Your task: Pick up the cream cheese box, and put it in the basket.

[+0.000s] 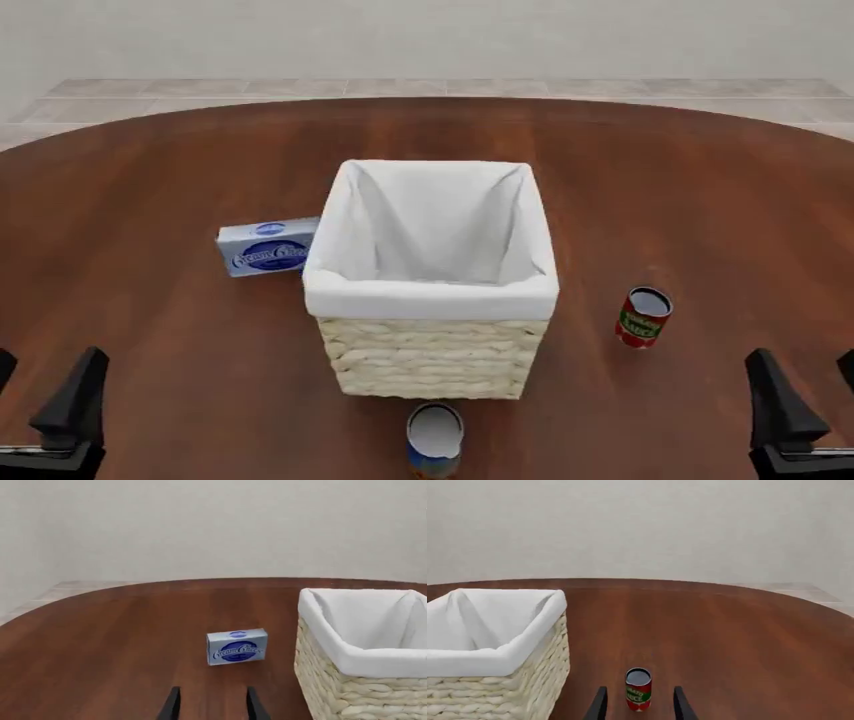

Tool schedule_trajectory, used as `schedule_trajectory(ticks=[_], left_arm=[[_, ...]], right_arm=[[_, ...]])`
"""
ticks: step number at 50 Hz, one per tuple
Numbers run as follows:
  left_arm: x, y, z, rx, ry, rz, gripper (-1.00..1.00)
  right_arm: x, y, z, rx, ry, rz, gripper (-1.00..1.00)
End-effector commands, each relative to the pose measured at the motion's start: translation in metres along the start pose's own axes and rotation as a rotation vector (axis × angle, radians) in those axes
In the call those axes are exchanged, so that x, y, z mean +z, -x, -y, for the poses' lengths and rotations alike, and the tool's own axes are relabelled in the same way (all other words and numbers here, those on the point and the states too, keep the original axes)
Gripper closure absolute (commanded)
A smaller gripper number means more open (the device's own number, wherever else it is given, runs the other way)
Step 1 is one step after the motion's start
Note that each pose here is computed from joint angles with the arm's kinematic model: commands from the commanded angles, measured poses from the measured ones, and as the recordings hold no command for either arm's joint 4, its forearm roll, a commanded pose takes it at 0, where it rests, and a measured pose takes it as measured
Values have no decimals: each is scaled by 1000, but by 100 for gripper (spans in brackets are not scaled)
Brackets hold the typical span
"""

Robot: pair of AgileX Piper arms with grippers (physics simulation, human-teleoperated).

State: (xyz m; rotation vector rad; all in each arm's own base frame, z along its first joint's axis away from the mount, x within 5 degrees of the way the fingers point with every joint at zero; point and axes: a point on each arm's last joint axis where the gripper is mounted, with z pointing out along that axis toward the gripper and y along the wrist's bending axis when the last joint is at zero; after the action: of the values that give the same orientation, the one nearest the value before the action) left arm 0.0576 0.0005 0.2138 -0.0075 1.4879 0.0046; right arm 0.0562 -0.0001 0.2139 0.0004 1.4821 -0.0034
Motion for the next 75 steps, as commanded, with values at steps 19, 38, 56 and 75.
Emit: schedule_trajectory(ticks=[19,38,56,75], left_arm=[[9,10,3,7,-39,-8,-100],[80,76,7,128,-58,-41,-100],[145,121,5,341,-37,-79,-100],[194,154,37,352,-197,-245,-100]], right_arm=[[0,2,0,1,8,1,-100],[0,0,-2,13,30,-3,-100],[2,-1,-2,12,34,-17,-100],[2,-1,-2,4,37,-22,-100]])
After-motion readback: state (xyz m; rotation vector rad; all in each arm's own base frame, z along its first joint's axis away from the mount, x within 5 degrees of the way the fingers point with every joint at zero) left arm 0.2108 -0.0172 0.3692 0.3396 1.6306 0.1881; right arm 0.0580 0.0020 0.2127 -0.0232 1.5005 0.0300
